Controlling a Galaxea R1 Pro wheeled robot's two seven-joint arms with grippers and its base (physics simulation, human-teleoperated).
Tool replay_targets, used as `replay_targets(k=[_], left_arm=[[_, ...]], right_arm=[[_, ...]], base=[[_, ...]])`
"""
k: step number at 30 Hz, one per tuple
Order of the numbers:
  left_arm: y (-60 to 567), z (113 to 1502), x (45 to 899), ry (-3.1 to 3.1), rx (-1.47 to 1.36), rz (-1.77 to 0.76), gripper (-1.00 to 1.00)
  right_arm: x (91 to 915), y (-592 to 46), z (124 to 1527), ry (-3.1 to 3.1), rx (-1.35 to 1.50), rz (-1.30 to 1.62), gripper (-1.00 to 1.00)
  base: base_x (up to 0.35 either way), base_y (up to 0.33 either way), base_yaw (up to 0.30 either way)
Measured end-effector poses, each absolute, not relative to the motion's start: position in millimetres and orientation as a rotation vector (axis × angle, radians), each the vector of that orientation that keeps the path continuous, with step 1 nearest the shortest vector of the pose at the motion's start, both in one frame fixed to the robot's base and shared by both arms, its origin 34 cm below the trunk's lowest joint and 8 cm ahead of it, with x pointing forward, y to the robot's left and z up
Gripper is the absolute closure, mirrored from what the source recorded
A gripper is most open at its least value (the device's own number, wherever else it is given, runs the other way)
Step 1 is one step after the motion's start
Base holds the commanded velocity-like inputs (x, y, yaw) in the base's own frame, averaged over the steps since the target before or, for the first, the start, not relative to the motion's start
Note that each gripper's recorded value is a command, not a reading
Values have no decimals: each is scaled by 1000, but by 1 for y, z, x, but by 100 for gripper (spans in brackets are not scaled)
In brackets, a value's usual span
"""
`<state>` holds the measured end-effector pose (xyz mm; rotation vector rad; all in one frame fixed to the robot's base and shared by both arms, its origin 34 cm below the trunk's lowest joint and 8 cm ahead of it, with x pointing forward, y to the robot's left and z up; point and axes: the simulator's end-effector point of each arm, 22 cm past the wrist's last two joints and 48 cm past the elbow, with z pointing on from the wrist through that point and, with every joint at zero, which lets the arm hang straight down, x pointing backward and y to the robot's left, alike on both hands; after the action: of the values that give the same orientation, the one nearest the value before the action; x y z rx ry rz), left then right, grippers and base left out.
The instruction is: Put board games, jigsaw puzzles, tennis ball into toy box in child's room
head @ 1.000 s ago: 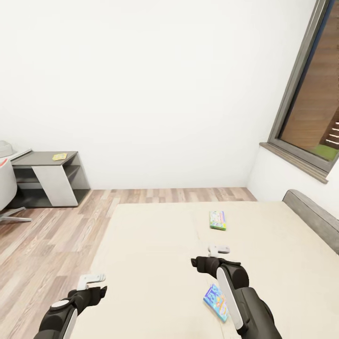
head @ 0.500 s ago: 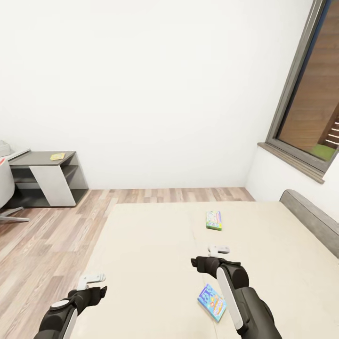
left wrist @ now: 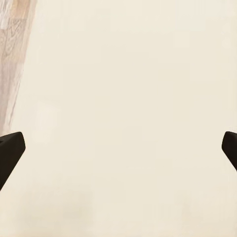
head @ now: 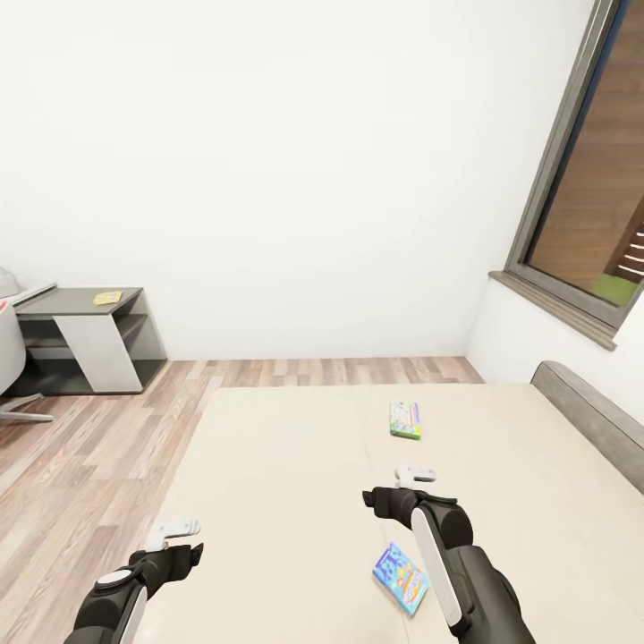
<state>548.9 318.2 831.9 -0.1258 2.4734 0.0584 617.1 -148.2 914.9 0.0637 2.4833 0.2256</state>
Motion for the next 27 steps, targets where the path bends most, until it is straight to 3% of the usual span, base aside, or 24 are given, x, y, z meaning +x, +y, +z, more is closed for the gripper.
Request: replay_targets(k=[27], left_arm=[[318,832,549,2473,-126,59,-100]], right_arm=[[617,-148,915,2483,64,226,-100]], base=[[3,-28,0]])
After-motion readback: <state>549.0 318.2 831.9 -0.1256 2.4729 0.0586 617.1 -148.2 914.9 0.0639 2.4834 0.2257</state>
